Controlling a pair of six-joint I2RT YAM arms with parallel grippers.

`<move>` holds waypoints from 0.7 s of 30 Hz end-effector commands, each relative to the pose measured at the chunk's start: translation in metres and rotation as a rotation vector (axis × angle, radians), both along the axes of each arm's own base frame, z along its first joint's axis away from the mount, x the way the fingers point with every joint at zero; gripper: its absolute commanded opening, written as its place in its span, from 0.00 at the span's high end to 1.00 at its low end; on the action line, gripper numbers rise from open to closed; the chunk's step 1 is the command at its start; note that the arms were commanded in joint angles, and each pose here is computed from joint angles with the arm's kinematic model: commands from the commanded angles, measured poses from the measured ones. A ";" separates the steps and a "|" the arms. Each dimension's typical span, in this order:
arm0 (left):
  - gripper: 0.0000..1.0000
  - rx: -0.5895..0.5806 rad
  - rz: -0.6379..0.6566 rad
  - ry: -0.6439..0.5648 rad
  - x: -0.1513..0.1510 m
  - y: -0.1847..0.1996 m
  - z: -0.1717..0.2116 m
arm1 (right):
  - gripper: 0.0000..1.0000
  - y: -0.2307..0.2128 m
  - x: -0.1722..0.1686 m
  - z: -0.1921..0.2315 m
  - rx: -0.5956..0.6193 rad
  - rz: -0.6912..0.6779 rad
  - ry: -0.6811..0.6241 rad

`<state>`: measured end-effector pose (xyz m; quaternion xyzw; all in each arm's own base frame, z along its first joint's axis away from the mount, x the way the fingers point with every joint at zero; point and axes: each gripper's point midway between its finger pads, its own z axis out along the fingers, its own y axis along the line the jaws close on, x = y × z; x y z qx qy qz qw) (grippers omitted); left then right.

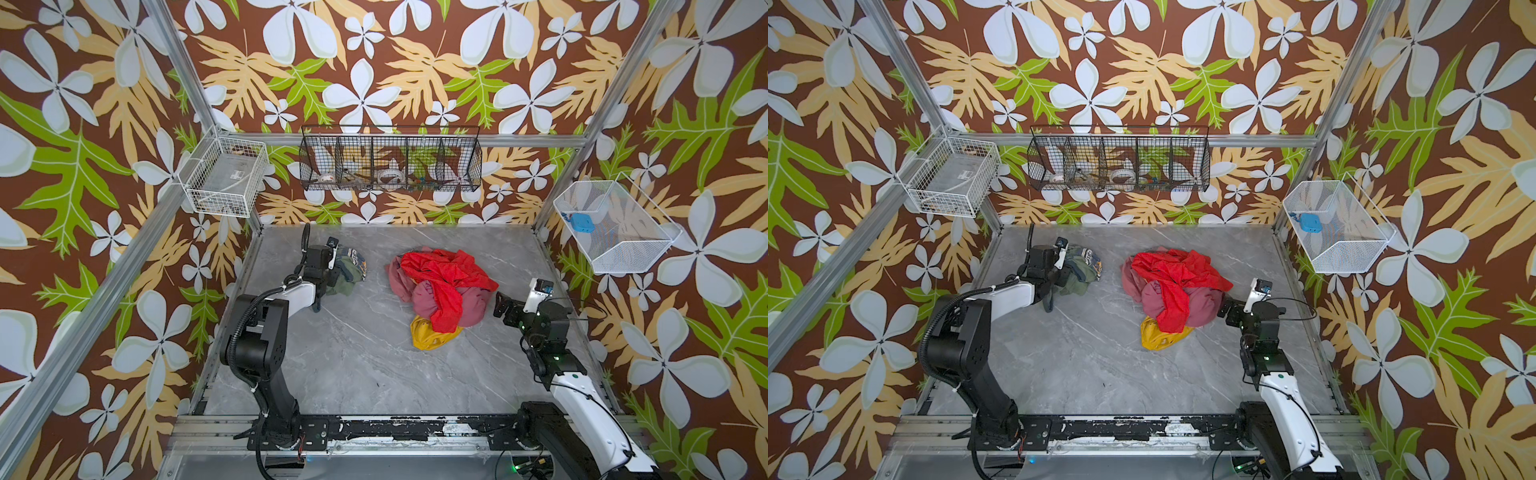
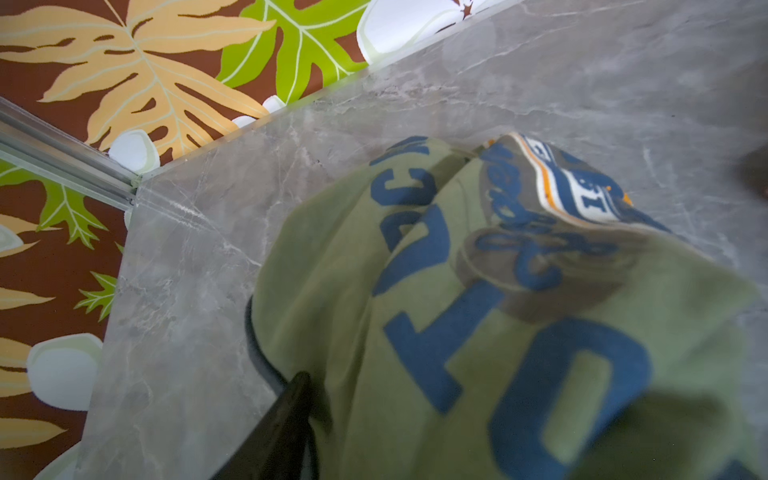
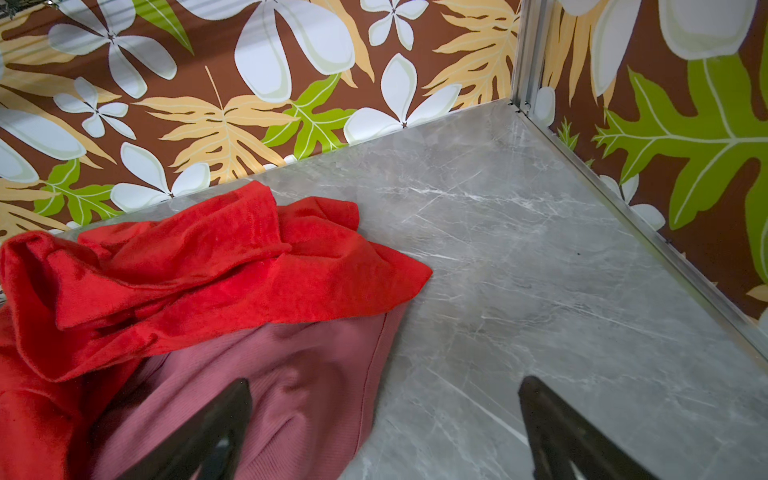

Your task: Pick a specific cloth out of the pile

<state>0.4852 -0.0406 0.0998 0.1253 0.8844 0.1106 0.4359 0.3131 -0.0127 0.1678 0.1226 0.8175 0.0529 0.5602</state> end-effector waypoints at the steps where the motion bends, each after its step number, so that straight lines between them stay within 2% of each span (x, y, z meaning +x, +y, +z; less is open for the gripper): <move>1: 0.30 0.009 0.074 -0.012 -0.007 0.013 0.005 | 0.00 -0.004 0.001 0.006 -0.022 -0.019 -0.013; 3: 0.19 -0.012 0.081 -0.034 -0.012 0.013 0.012 | 0.00 -0.006 0.000 0.005 -0.030 -0.028 -0.011; 4: 0.18 -0.018 0.085 -0.038 -0.014 0.013 0.014 | 0.00 -0.007 0.000 0.004 -0.034 -0.031 -0.010; 11: 0.16 -0.067 0.112 -0.094 -0.033 0.016 0.033 | 0.00 -0.014 -0.005 0.003 -0.073 -0.058 -0.001; 17: 0.16 -0.127 0.114 -0.230 -0.041 0.016 0.080 | 0.00 -0.015 -0.006 0.003 -0.078 -0.067 -0.004; 21: 0.16 -0.171 0.090 -0.312 -0.034 0.010 0.114 | 0.00 -0.013 -0.004 0.004 -0.058 -0.062 -0.013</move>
